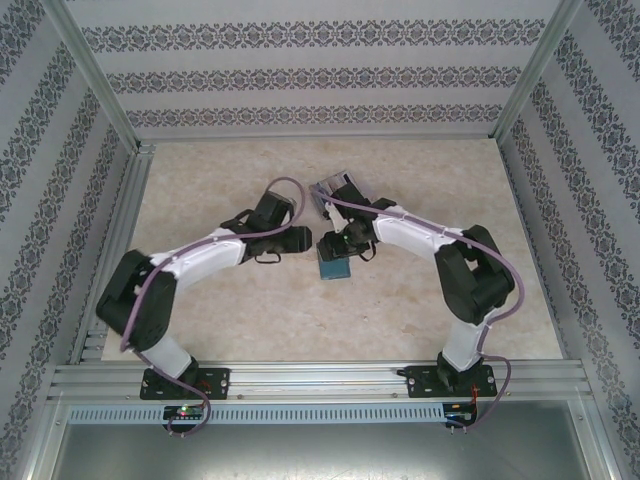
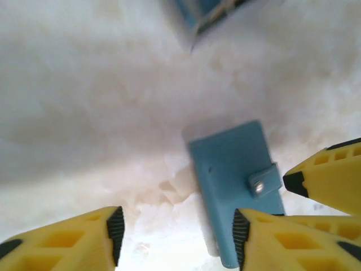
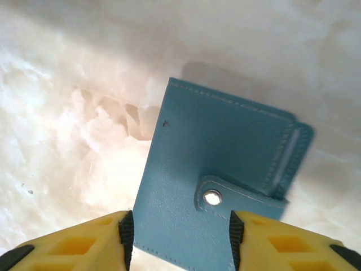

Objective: Put the credit cards into the card holder
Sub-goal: Close the button on the card holder, then reset both arms

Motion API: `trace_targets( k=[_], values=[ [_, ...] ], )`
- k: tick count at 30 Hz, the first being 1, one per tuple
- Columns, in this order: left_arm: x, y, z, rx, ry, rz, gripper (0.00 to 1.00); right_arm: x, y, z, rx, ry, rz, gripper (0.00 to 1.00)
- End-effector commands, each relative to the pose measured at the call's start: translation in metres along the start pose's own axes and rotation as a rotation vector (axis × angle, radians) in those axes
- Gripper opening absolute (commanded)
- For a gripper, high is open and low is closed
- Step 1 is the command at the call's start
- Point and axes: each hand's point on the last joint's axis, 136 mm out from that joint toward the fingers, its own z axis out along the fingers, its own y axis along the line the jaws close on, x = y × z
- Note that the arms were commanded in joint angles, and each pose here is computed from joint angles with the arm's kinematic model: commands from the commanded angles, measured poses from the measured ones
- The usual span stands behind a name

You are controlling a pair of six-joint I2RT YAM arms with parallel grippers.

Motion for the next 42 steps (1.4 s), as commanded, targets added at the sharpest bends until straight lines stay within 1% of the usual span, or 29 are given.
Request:
trace_targets(
  k=[1, 2, 4, 7, 11, 15, 17, 19, 21, 22, 25, 27, 29, 31, 33, 35, 36, 37, 39, 42],
  values=[
    [-0.034, 0.014, -0.039, -0.083, -0.181, 0.038, 0.68, -0.016, -0.005, -0.038, 0.073, -0.128, -0.071, 0.53],
    [-0.039, 0.018, -0.048, -0.099, -0.214, 0.041, 0.70, -0.019, -0.007, -0.047, 0.082, -0.159, -0.078, 0.53],
    [-0.048, 0.030, -0.073, -0.152, -0.291, 0.035, 0.78, -0.024, -0.010, -0.067, 0.102, -0.235, -0.098, 0.54],
    [-0.057, 0.051, -0.107, -0.253, -0.391, 0.020, 0.87, -0.030, -0.020, -0.099, 0.157, -0.349, -0.115, 0.58],
    [-0.063, 0.080, -0.142, -0.370, -0.481, -0.012, 0.99, -0.033, -0.041, -0.144, 0.256, -0.497, -0.098, 0.64],
    [-0.067, 0.111, -0.171, -0.488, -0.556, -0.077, 0.99, -0.027, -0.071, -0.189, 0.316, -0.682, -0.019, 0.69],
    [-0.067, 0.126, -0.181, -0.542, -0.587, -0.117, 1.00, -0.025, -0.086, -0.212, 0.337, -0.785, 0.024, 0.77],
    [-0.066, 0.144, -0.191, -0.617, -0.618, -0.154, 1.00, -0.018, -0.107, -0.229, 0.381, -0.858, 0.088, 0.87],
    [-0.063, 0.162, -0.199, -0.697, -0.643, -0.186, 1.00, -0.009, -0.130, -0.238, 0.422, -0.899, 0.168, 0.98],
    [-0.062, 0.172, -0.203, -0.746, -0.660, -0.198, 1.00, -0.004, -0.142, -0.241, 0.440, -0.920, 0.219, 0.98],
    [-0.055, 0.198, -0.213, -0.898, -0.751, -0.221, 0.99, 0.009, -0.172, -0.238, 0.461, -0.929, 0.322, 0.98],
    [-0.050, 0.211, -0.210, -0.963, -0.785, -0.202, 0.99, 0.016, -0.191, -0.232, 0.535, -0.943, 0.349, 0.98],
    [-0.043, 0.225, -0.198, -0.991, -0.783, -0.183, 0.99, 0.026, -0.214, -0.229, 0.629, -0.969, 0.442, 0.98],
    [-0.035, 0.239, -0.188, -1.015, -0.744, -0.186, 0.99, 0.029, -0.224, -0.219, 0.645, -0.968, 0.425, 0.98],
    [-0.029, 0.250, -0.182, -1.041, -0.722, -0.195, 0.99, 0.031, -0.232, -0.210, 0.676, -0.994, 0.399, 0.98],
    [-0.025, 0.257, -0.171, -1.023, -0.712, -0.169, 0.99, 0.032, -0.243, -0.206, 0.730, -1.036, 0.396, 0.98],
    [-0.026, 0.260, -0.164, -0.989, -0.716, -0.157, 0.99, 0.032, -0.247, -0.201, 0.747, -1.032, 0.382, 0.98],
    [-0.027, 0.262, -0.156, -0.955, -0.710, -0.147, 0.99, 0.029, -0.247, -0.192, 0.742, -1.007, 0.328, 0.98],
    [-0.027, 0.269, -0.144, -0.930, -0.706, -0.148, 0.99, 0.026, -0.246, -0.177, 0.735, -0.962, 0.251, 0.98],
    [-0.033, 0.270, -0.130, -0.902, -0.708, -0.065, 0.99, 0.024, -0.246, -0.164, 0.718, -0.959, 0.201, 0.98]
  ],
)
